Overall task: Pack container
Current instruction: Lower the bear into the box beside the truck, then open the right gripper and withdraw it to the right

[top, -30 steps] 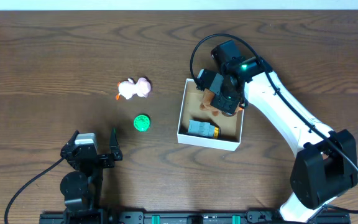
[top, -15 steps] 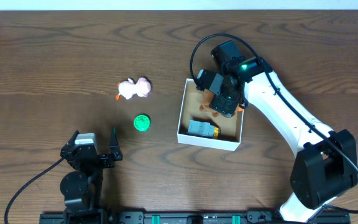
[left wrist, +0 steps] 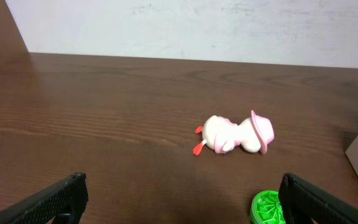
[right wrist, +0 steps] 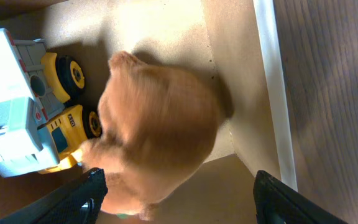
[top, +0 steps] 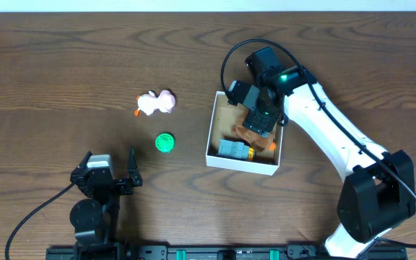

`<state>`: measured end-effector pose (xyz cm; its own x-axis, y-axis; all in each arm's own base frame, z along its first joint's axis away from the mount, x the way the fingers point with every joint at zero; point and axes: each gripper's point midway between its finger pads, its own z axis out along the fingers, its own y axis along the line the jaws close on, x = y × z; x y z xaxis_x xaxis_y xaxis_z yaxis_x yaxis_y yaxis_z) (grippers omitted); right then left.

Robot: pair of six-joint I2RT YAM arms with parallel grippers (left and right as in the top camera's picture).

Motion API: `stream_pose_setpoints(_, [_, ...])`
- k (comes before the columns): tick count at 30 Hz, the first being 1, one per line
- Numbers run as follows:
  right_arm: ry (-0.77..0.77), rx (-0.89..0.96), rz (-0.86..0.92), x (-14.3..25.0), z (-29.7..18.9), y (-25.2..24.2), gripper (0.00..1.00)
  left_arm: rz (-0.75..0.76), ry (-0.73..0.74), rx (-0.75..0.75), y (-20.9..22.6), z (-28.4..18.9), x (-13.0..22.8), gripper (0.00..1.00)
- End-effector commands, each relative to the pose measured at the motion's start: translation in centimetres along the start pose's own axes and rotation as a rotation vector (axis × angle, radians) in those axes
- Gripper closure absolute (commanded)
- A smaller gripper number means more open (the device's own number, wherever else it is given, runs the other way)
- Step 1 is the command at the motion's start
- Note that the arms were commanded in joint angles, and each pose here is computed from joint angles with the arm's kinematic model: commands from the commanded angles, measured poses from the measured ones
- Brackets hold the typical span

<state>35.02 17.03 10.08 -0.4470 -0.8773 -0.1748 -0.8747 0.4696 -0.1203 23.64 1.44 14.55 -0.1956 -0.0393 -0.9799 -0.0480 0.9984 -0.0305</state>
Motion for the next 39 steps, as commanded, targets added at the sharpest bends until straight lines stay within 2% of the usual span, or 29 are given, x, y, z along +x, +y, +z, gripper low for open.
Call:
stream_pose_setpoints(1, [0.010,-0.019,0.012,0.2,0.4,0.5,0.22,-0.007,0.043,0.002,0.0,0.1,1.4,0.02])
stream_pose_setpoints(8, [-0.019,0.001,0.091,-0.5,0.1,0.0,0.26,-0.007,0.043,0.002,0.0,0.1,1.4,0.02])
stream_pose_setpoints(13, [-0.099,0.045,0.271,-1.6,-1.8,-0.9,0.26,-0.007,0.043,0.002,0.0,0.1,1.4,0.02])
stream_pose_setpoints(17, [-0.146,0.071,0.468,-1.0,-4.2,-1.9,0.25,-0.007,0.043,0.002,0.0,0.1,1.4,0.02])
stream_pose_setpoints(19, [-0.152,0.095,0.591,0.1,-5.4,-2.7,0.26,-0.007,0.043,0.002,0.0,0.1,1.4,0.02])
stream_pose_setpoints(24, [-0.162,0.136,0.879,4.4,-8.8,-4.5,0.35,-0.007,0.043,0.002,0.0,0.1,1.4,0.02])
stream_pose_setpoints(30, [-0.101,0.218,1.168,11.9,-12.2,-5.9,0.37,-0.007,0.043,0.002,0.0,0.1,1.4,0.02])
stream_pose_setpoints(35, [0.002,0.222,1.345,17.4,-12.6,-5.9,0.38,-0.007,0.043,0.002,0.0,0.1,1.4,0.02])
stream_pose_setpoints(39, [0.075,0.214,1.484,21.1,-11.1,-5.5,0.39,-0.007,0.043,0.002,0.0,0.1,1.4,0.02])
